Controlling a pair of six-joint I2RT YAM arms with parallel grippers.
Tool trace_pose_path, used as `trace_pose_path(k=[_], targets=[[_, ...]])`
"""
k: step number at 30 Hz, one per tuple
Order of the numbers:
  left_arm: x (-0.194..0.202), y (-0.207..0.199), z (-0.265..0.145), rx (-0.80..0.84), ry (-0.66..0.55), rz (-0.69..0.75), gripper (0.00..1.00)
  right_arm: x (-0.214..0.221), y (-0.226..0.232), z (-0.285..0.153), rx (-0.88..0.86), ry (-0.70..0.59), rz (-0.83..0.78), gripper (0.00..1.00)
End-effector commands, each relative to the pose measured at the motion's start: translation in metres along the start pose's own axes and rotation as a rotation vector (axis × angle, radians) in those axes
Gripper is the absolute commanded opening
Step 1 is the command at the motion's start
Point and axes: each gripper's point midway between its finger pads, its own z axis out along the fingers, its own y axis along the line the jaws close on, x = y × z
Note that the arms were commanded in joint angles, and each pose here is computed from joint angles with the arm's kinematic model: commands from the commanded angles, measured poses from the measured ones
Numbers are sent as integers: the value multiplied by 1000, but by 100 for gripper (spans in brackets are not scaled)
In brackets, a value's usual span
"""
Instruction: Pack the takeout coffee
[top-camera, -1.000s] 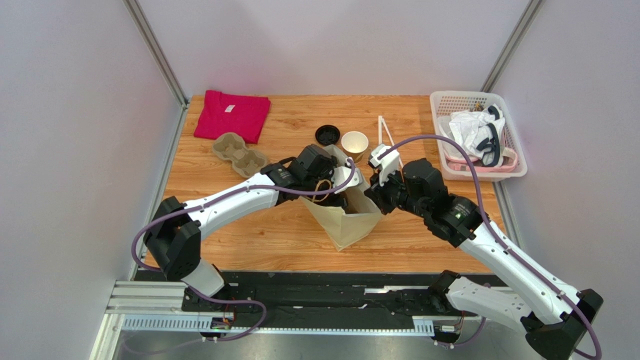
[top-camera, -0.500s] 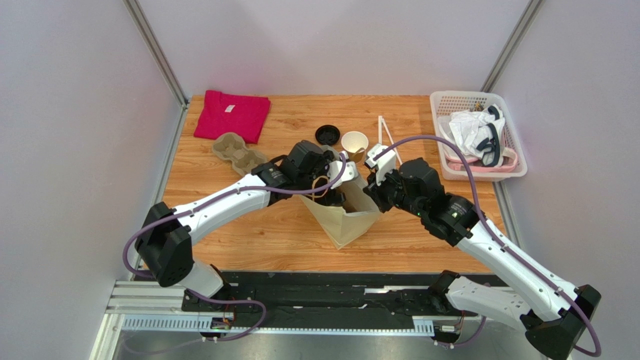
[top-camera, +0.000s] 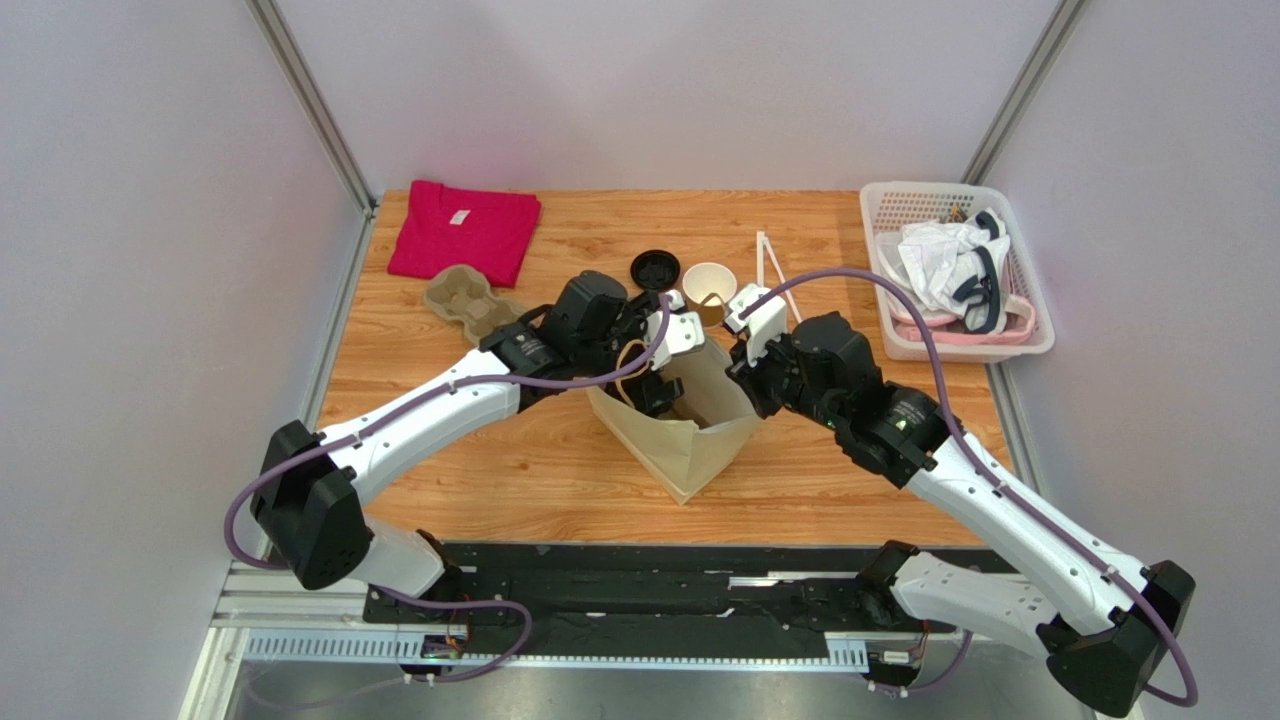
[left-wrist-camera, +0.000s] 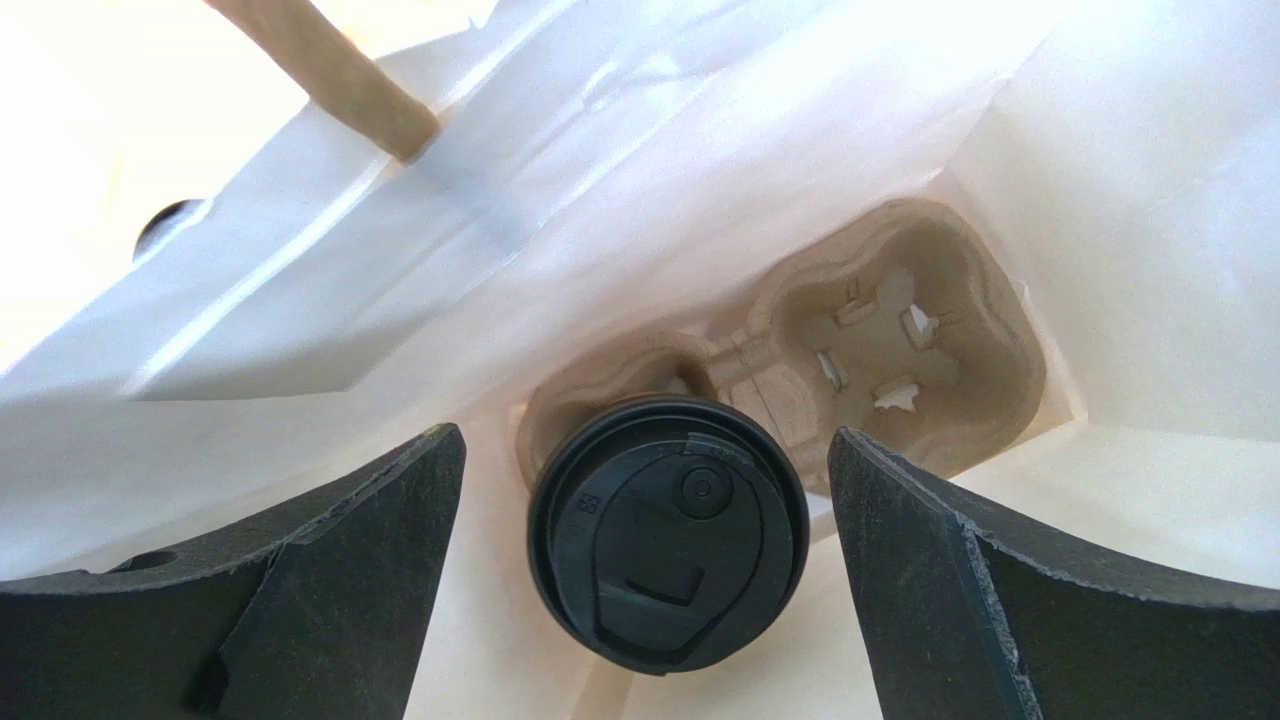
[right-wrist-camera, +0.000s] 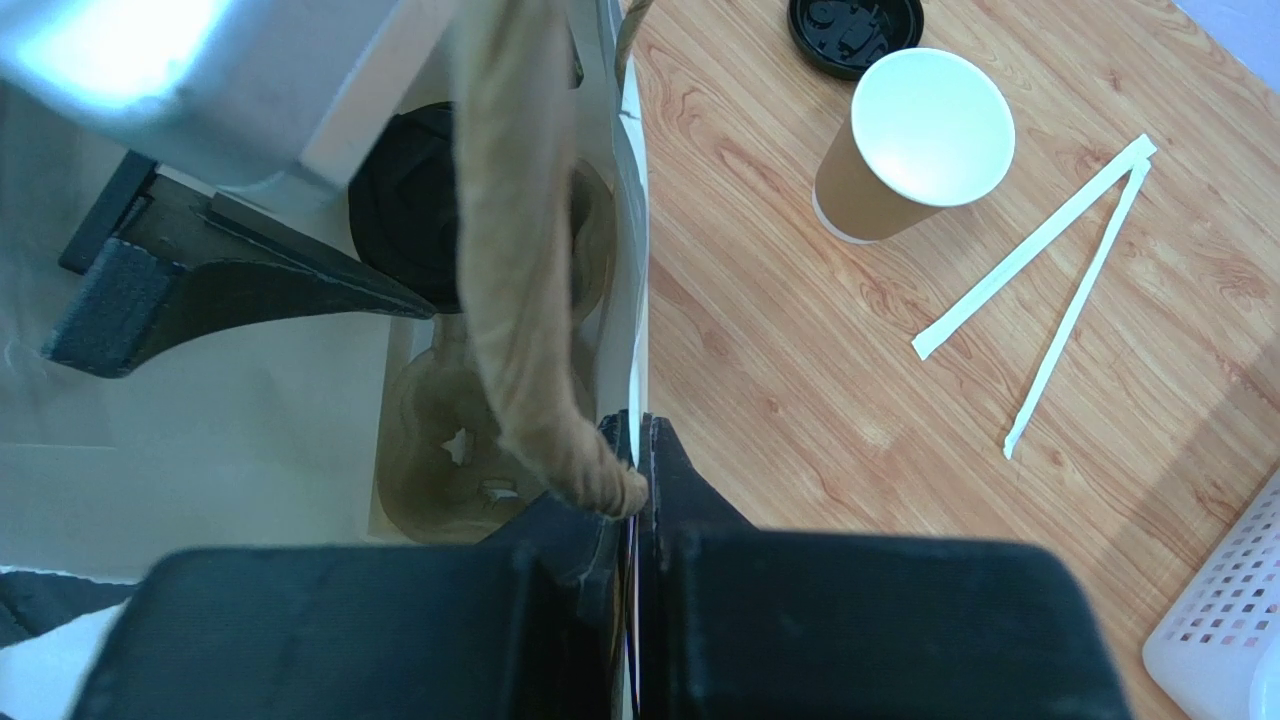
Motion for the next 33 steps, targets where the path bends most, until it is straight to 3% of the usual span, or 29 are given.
trace_pose_path(k=[1,12,33], targets=[[-29,8,-18,-22,-91,-6,99,-19,-4,-1,16,-46,-34,0],[-68,29,-47,-112,-184,-46,99,-22,-5,-1,11,-50,-63,0],[-111,80,-105,-303,-266,-315,99,-33,-6,4,5,-52,-96,0]])
